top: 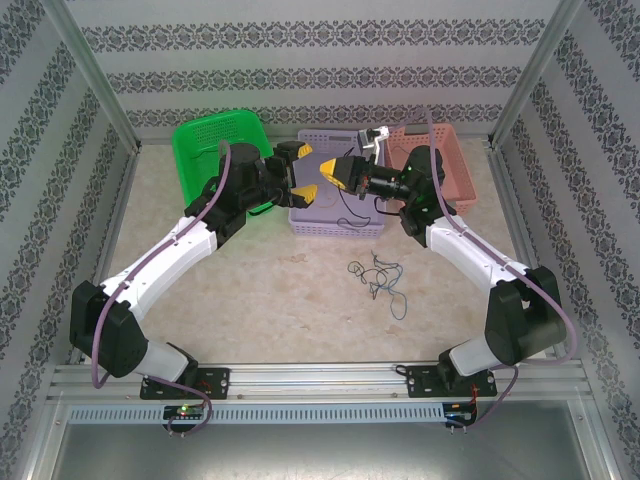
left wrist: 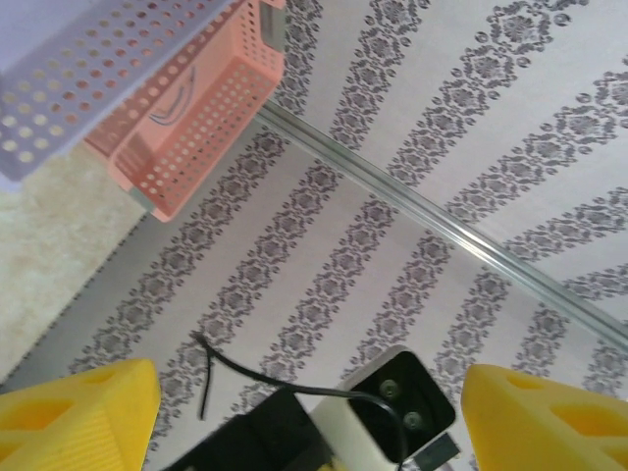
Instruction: Untangle the cables
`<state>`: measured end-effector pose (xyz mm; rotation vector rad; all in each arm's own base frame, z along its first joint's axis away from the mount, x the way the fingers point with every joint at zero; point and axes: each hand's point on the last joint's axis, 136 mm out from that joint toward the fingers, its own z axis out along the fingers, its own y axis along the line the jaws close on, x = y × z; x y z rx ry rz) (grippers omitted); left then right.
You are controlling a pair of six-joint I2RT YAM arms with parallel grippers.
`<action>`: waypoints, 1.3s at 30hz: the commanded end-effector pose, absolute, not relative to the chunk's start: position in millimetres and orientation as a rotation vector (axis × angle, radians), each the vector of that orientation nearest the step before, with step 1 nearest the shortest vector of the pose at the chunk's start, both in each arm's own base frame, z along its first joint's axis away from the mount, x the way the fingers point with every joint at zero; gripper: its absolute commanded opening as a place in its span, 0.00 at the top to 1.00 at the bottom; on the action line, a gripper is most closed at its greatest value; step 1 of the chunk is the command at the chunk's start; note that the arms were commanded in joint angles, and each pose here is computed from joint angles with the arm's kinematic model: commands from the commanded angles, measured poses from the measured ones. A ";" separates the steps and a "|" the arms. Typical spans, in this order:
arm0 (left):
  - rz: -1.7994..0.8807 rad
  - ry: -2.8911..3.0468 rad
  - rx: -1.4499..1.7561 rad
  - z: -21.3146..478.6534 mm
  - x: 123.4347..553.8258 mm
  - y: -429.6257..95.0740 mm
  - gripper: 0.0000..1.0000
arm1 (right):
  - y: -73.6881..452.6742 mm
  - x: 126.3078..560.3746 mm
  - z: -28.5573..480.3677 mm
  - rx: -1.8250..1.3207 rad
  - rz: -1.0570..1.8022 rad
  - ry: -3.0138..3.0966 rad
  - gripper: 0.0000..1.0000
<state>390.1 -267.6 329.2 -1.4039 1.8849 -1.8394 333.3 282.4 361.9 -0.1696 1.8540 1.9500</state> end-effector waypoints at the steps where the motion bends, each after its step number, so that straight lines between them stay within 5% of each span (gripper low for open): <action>1: -2.053 1.737 -1.636 339.2 392.5 -279.9 0.20 | 289.2 312.6 369.5 -0.388 1.951 1.791 1.00; 39: -2.158 1.828 -1.685 330.6 378.1 -312.4 0.22 | 311.3 279.3 338.6 -0.742 1.834 1.877 1.00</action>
